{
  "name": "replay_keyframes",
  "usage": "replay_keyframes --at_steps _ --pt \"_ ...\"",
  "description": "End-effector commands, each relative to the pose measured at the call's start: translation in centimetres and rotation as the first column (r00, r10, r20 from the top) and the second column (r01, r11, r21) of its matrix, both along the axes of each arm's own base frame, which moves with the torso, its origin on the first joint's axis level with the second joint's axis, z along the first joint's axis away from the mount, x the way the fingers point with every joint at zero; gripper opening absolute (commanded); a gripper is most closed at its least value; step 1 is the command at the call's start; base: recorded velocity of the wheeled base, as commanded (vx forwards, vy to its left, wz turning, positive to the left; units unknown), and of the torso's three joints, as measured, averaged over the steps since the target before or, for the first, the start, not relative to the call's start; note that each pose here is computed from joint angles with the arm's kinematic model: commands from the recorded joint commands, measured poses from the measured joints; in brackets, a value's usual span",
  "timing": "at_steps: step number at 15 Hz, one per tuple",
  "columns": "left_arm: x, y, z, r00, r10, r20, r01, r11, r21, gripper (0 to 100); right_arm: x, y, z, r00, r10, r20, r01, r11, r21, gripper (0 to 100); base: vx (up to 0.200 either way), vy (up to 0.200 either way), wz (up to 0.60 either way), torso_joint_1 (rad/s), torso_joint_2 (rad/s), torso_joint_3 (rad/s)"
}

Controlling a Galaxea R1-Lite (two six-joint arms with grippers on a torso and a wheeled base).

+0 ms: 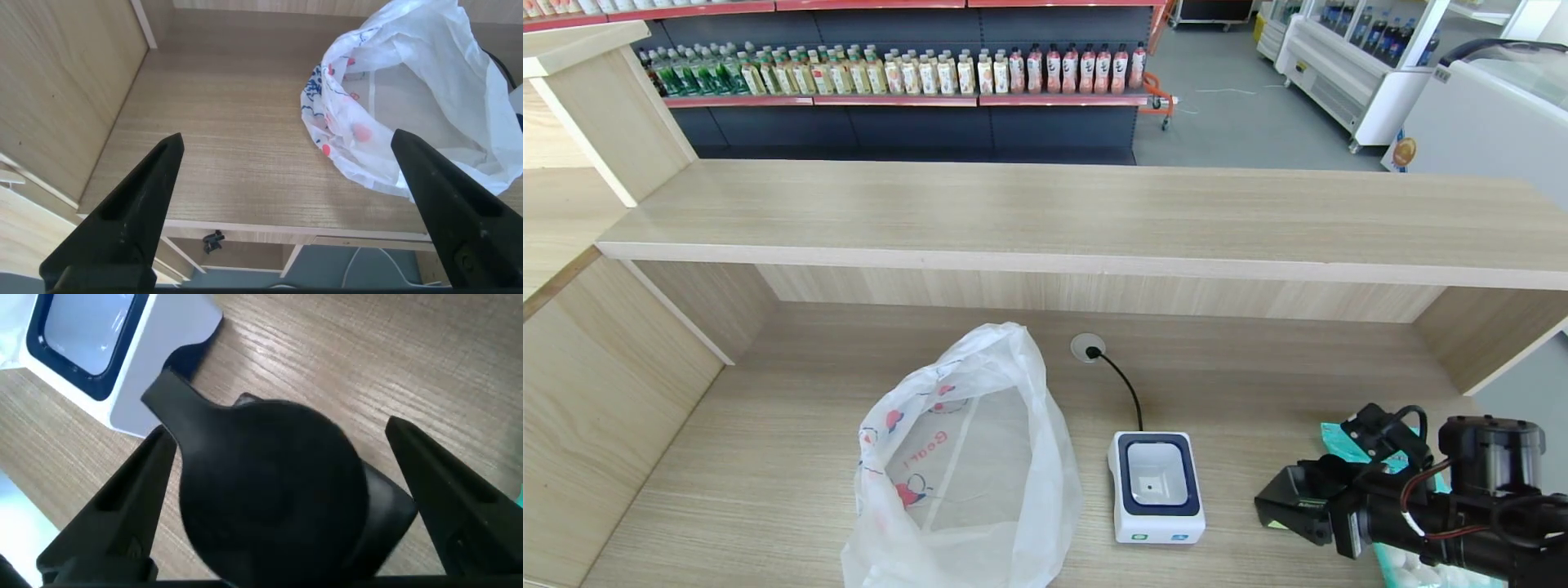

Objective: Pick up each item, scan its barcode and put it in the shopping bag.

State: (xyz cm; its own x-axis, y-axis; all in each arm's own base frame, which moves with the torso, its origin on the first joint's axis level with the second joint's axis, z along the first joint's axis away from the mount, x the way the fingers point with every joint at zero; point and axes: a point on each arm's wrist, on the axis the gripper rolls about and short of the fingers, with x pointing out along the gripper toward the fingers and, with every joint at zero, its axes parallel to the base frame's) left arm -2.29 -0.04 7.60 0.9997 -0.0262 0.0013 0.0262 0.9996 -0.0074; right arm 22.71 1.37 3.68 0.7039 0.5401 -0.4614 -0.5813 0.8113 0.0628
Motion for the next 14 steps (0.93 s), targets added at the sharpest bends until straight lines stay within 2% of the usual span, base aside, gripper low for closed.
replay_keyframes --at_steps 1,6,7,14 --pt "0.0 0.0 0.0 1.0 0.0 0.0 0.0 1.0 0.0 100 0.8 0.1 -1.7 0.999 0.009 -0.037 -0.009 1.0 0.002 100 0.0 0.0 0.0 0.0 0.0 0.0" --pt "0.0 0.0 0.0 1.0 0.0 0.0 0.0 1.0 0.0 100 1.3 0.6 -2.1 0.998 0.055 -0.03 -0.054 0.998 0.024 100 0.0 0.0 0.0 0.0 0.0 0.0" --pt "0.0 0.0 0.0 1.0 0.0 0.0 0.0 1.0 0.0 100 1.4 0.6 -2.0 0.997 0.078 -0.027 -0.077 0.996 0.042 0 0.0 0.0 0.0 0.0 0.0 0.0" --pt "0.0 0.0 0.0 1.0 0.0 0.0 0.0 1.0 0.0 100 1.8 0.5 -1.9 0.997 0.072 -0.006 -0.071 0.997 0.034 0 0.0 0.0 0.0 0.0 0.0 0.0"
